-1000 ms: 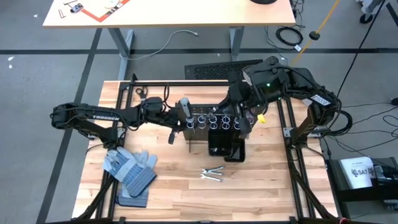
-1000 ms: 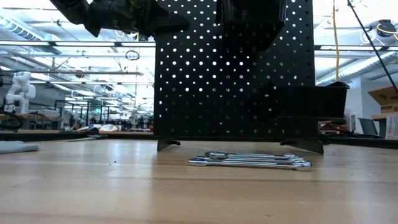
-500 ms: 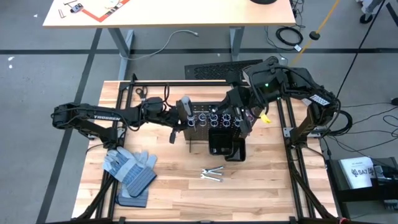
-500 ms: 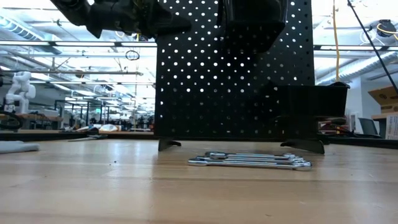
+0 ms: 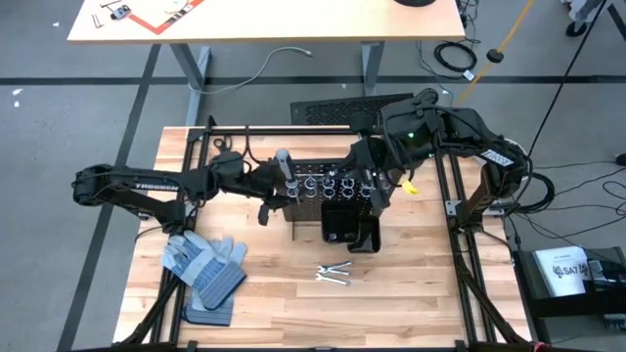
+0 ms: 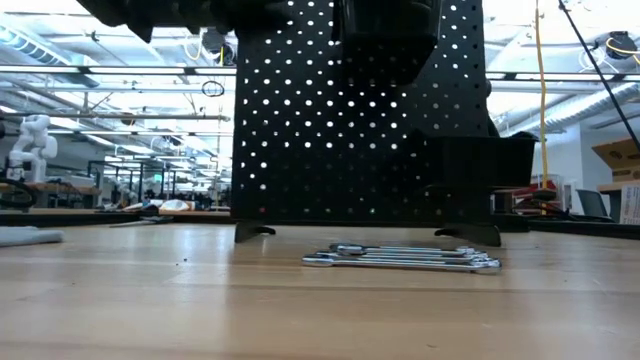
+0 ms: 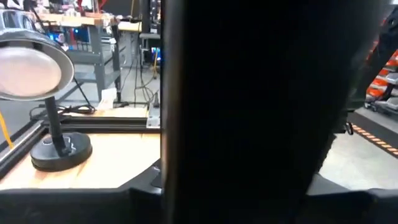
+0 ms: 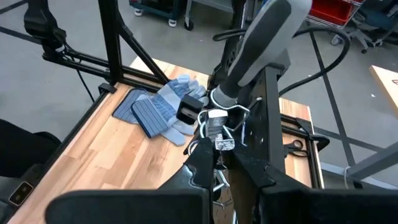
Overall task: Hang tools onto peg board
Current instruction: Unhang the black pliers from the black peg board
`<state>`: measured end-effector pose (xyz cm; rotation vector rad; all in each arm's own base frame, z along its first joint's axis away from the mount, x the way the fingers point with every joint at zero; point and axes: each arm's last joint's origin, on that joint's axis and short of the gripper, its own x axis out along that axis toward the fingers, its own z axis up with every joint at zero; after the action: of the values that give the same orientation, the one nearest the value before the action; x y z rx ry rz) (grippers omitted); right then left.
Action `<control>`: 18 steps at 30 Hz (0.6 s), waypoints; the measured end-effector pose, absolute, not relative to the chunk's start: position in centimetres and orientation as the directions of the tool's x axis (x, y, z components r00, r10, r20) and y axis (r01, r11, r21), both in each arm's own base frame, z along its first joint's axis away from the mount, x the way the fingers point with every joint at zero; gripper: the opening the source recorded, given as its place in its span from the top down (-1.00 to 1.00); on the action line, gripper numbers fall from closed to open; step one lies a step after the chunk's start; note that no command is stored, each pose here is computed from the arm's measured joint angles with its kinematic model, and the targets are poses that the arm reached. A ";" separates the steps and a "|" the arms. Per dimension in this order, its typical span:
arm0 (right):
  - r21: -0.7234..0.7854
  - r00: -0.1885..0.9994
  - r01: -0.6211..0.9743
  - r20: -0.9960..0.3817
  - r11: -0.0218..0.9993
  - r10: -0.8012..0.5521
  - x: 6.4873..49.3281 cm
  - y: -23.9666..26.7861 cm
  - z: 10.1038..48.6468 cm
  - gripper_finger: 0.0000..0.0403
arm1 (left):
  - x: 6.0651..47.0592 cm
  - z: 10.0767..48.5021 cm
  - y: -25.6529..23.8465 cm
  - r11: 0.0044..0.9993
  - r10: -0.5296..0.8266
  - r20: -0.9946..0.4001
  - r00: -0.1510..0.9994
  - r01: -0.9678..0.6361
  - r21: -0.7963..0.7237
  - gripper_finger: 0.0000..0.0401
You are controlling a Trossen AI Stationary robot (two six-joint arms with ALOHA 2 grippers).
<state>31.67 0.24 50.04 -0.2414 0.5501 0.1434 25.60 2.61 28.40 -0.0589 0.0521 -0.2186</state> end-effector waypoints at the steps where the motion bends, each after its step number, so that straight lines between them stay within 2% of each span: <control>1: -0.188 0.844 -0.199 -0.532 0.962 0.071 31.7 0.2 50.0 0.90 | 25.4 28.6 2.6 0.976 -0.211 -0.036 0.977 0.209 -0.060 0.23; 11: -0.174 0.844 -0.193 -0.532 0.966 0.072 31.7 0.2 50.0 0.90 | 23.3 31.3 2.3 0.983 -0.183 0.083 0.980 0.185 -0.011 0.22; 18: -0.169 0.844 -0.195 -0.530 0.966 0.077 31.8 0.3 50.0 0.90 | 22.0 31.9 2.1 0.982 -0.184 0.061 0.981 0.186 -0.024 0.22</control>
<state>31.80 0.27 49.99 -0.2206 0.5482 0.1449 22.01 2.07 31.86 -0.0294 -0.0585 -0.1862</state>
